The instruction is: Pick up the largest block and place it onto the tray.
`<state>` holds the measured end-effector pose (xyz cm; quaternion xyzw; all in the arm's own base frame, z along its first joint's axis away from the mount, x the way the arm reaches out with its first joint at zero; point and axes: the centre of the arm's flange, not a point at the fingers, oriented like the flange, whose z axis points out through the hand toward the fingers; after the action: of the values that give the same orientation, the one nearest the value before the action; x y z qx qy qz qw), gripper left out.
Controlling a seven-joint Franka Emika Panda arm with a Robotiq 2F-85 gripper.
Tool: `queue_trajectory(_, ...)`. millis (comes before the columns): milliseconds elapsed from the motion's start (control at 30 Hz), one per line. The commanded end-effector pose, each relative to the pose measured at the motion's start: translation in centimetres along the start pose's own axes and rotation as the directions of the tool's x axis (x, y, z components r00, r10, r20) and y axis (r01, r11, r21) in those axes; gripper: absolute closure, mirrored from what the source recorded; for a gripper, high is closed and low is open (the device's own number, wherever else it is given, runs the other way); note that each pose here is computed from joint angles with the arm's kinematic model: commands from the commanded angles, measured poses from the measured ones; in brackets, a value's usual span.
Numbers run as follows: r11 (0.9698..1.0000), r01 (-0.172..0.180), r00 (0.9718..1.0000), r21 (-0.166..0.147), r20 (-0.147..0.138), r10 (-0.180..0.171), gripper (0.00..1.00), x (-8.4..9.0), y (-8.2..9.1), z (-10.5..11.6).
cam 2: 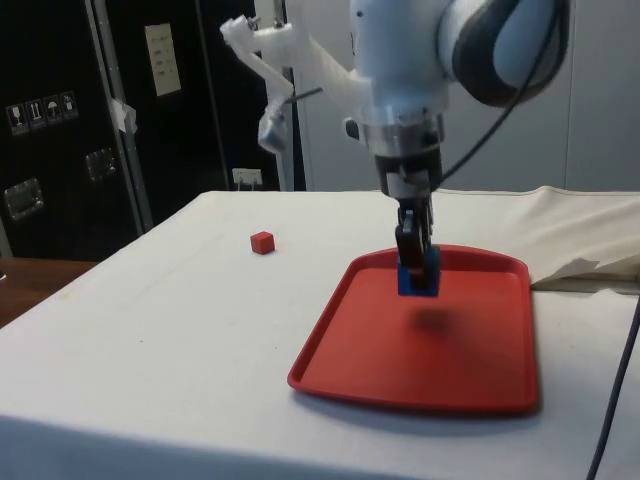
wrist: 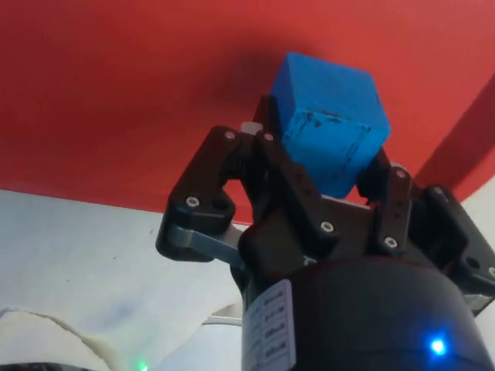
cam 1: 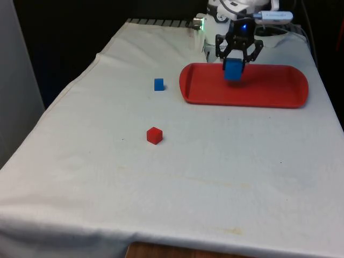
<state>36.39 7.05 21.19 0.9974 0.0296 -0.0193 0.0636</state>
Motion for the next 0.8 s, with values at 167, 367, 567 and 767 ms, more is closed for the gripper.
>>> queue_trajectory(167, 0.9999, 0.015, 0.9998, -0.002, -0.012, -0.015, 1.0, -0.9, -1.6, 1.9)
queue_trajectory(367, 0.9999, 0.012, 0.9999, 0.004, -0.011, -0.012, 0.87, -0.7, -1.5, 1.9)
queue_trajectory(567, 0.9999, 0.013, 0.9999, 0.007, -0.008, -0.013, 0.29, -0.7, -1.5, 1.9)
queue_trajectory(767, 0.9999, 0.012, 0.9999, 0.004, -0.007, -0.012, 0.0, -0.6, -1.4, 1.7)
